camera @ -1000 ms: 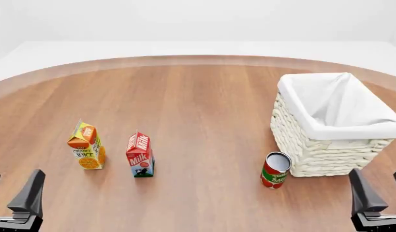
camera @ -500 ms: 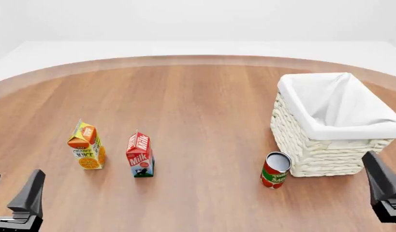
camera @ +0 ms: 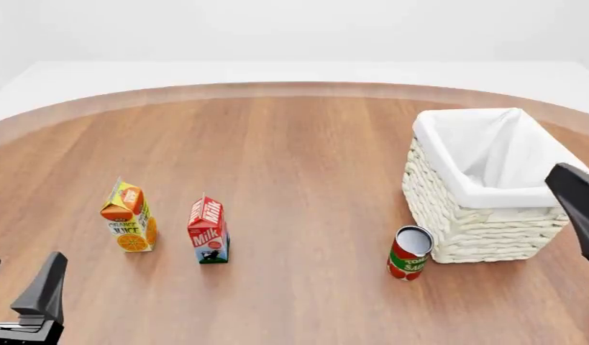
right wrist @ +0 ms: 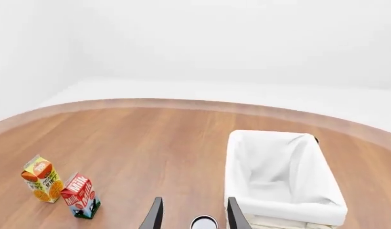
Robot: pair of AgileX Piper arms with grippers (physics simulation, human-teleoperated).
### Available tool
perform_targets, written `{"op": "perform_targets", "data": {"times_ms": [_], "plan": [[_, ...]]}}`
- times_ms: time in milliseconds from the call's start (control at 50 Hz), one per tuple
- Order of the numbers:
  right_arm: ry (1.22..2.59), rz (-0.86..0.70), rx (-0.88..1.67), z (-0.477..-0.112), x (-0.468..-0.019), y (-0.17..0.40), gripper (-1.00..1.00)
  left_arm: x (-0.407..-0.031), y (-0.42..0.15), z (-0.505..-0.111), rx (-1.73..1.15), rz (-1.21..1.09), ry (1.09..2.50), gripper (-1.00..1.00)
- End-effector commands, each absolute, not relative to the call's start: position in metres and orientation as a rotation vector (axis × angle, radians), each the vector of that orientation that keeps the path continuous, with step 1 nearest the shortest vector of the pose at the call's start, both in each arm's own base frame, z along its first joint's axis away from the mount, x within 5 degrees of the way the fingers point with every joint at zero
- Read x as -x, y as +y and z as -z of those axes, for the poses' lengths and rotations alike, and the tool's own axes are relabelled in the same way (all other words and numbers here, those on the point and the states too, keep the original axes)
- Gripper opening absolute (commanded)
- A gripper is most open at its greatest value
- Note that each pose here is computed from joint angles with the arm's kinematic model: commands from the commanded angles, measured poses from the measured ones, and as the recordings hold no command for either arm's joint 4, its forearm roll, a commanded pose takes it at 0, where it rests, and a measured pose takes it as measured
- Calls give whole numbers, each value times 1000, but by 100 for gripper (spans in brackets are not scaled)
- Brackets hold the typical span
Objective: Pick the milk and place it in the basket.
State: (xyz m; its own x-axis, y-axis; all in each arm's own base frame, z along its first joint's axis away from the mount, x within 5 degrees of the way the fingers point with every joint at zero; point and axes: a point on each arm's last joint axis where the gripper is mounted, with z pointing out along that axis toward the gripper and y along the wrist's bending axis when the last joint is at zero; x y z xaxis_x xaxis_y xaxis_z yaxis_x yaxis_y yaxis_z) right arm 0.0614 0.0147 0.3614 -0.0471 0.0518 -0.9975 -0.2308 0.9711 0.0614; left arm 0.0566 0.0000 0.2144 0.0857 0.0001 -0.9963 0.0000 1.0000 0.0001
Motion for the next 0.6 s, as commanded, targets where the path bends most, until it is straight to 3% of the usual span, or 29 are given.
{"op": "perform_targets", "data": {"times_ms": [20, 240, 600], "plan": [[1689, -319, 175, -383, -84, 27, 100, -57, 0, -214, 0, 0, 1485, 100], [1753, -443, 169, -396, -112, 47, 100, -57, 0, -214, 0, 0, 1485, 100], [1828, -471, 275, -433, -159, 84, 100, -57, 0, -214, 0, 0, 1485, 100]]}}
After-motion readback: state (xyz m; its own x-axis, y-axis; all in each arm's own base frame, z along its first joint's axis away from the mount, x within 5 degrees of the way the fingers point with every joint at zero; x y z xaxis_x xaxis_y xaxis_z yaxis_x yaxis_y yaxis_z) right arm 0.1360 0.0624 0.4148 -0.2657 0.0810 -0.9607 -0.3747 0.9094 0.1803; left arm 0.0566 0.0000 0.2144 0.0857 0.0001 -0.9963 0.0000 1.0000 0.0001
